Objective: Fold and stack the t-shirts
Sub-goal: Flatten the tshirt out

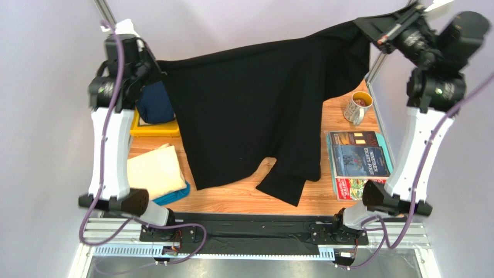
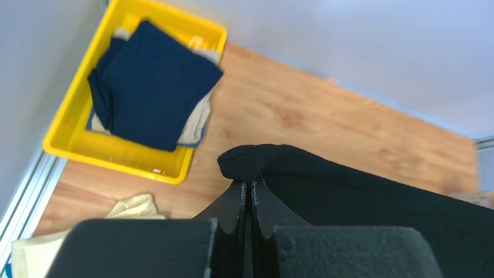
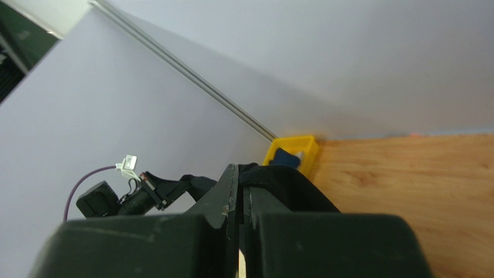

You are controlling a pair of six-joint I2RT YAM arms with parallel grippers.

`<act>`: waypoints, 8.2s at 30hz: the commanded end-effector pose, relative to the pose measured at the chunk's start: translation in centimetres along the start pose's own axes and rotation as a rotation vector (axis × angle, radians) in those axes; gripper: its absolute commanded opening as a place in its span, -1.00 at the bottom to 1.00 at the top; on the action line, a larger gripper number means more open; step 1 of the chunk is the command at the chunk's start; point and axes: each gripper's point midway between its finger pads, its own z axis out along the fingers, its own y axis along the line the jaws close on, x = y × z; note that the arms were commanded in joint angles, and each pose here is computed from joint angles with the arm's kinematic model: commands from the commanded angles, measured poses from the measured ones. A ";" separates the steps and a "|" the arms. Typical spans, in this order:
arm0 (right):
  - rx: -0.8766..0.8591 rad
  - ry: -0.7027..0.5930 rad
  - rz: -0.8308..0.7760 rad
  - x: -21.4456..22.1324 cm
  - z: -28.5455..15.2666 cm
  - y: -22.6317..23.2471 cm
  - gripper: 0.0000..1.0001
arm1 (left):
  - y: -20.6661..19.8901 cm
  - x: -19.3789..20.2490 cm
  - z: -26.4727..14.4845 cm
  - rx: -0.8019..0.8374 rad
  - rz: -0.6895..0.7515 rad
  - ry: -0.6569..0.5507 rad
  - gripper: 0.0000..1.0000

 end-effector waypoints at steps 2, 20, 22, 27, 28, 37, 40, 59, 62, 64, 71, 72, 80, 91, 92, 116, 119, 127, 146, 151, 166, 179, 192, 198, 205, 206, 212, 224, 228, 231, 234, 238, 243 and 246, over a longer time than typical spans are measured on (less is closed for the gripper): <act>0.414 0.243 0.097 7.3 3.5 -14.7 -1.00 | 4.5 5.1 7.5 -0.190 0.087 0.185 -1.00; 0.797 0.682 0.004 23.6 8.0 -31.0 -1.00 | 8.1 12.8 22.3 -0.358 0.181 0.339 -1.00; 0.795 0.695 0.009 24.6 8.8 -31.8 -1.00 | 8.2 13.3 23.6 -0.365 0.185 0.346 -1.00; 0.804 0.676 -0.015 25.3 10.0 -32.8 -0.99 | 7.6 13.8 24.6 -0.355 0.200 0.352 -1.00; 0.810 0.665 -0.020 25.2 10.1 -33.0 -1.00 | 7.3 14.0 24.6 -0.345 0.199 0.354 -1.00; 0.778 0.463 -0.013 18.0 7.3 -29.4 -0.99 | 2.4 12.8 20.6 -0.208 0.166 0.325 -1.00; 0.758 0.344 -0.015 13.6 4.6 -27.4 -1.00 | 0.5 11.1 18.1 -0.157 0.161 0.280 -1.00; 0.595 -0.125 -0.156 4.2 -8.1 -8.6 -0.99 | -0.1 1.3 2.5 -0.057 0.118 -0.037 -1.00; 0.632 -0.242 -0.208 2.6 -10.5 -7.0 -0.99 | 0.5 -0.9 -1.7 -0.047 0.069 -0.148 -1.00; 0.615 -0.304 -0.237 1.9 -11.7 -5.4 -0.99 | 0.9 -1.9 -3.1 -0.059 0.050 -0.193 -1.00; 0.586 -0.496 -0.324 -1.3 -14.5 -1.5 -0.99 | 0.5 -5.5 -8.0 -0.006 -0.013 -0.318 -1.00; 0.570 -0.529 -0.342 -2.0 -14.8 -0.4 -1.00 | 0.1 -5.9 -8.2 0.013 -0.026 -0.326 -1.00; 0.559 -0.584 -0.436 -6.4 -12.6 0.9 -1.00 | -2.1 -6.4 -4.4 0.051 -0.032 -0.280 -1.00; 0.930 0.058 -0.161 7.2 -4.0 -22.2 -1.00 | 3.6 10.6 12.1 -0.195 0.127 0.272 -1.00; 0.980 0.091 -0.163 8.4 -4.0 -24.1 -1.00 | 4.1 11.3 12.7 -0.212 0.137 0.288 -1.00; 1.163 0.539 -0.175 22.9 6.0 -41.6 -1.00 | 6.8 19.1 28.5 -0.361 0.260 0.425 -1.00; 1.206 0.541 -0.202 23.2 6.1 -43.3 -1.00 | 7.0 20.7 29.3 -0.363 0.251 0.459 -1.00; 1.330 0.472 -0.287 21.6 6.1 -46.1 -1.00 | 7.1 22.3 31.5 -0.343 0.264 0.473 -1.00; 1.164 0.381 -0.301 21.9 11.8 -48.6 -1.00 | 9.6 22.0 32.8 -0.379 0.221 0.464 -1.00; 1.085 0.365 -0.288 22.2 13.8 -49.3 -0.99 | 11.1 22.3 33.2 -0.380 0.168 0.481 -1.00; 1.029 0.296 -0.302 20.6 15.6 -48.4 -1.00 | 10.7 23.4 34.2 -0.279 0.100 0.517 -1.00; 0.954 0.320 -0.329 19.1 15.0 -44.5 -0.32 | 7.8 20.2 33.3 -0.154 0.094 0.461 -1.00; 1.018 0.429 -0.326 20.0 9.8 -43.9 0.26 | 6.9 17.9 27.7 -0.154 0.086 0.475 -0.39; 1.104 0.684 -0.239 25.9 5.3 -46.2 0.24 | 2.5 24.3 23.7 -0.071 0.207 0.633 -0.39; 1.155 0.846 -0.181 29.5 2.4 -47.6 0.20 | -2.0 33.6 19.6 0.029 0.231 0.857 -0.41; 1.162 0.856 -0.169 29.7 2.1 -47.6 0.20 | -2.4 34.2 19.2 0.035 0.243 0.869 -0.41; 1.179 0.955 -0.100 32.1 0.8 -48.0 0.14 | -3.5 37.5 17.0 0.061 0.266 0.976 -0.46; 1.261 1.136 -0.008 36.4 -2.5 -50.1 -0.48 | -0.9 41.6 13.9 0.022 0.290 1.146 -1.00; 1.297 1.184 0.014 37.0 -3.9 -50.1 -1.00 | -0.6 42.3 13.1 0.017 0.271 1.178 -1.00; 1.324 1.197 0.018 36.7 -4.9 -49.4 -1.00 | -0.1 42.5 12.5 0.011 0.281 1.191 -1.00; 1.345 1.194 0.029 36.5 -5.7 -48.5 -1.00 | 0.4 42.7 11.7 0.012 0.299 1.210 -1.00; 1.367 1.193 0.028 36.3 -6.5 -48.1 -0.99 | 1.1 43.1 10.9 0.016 0.320 1.230 -1.00; 1.402 1.188 0.031 35.8 -7.3 -48.1 -0.95 | 1.9 43.7 9.8 0.033 0.346 1.264 -1.00; 1.407 1.160 0.024 35.1 -7.1 -47.5 -0.89 | 1.9 43.7 9.5 0.050 0.354 1.271 -1.00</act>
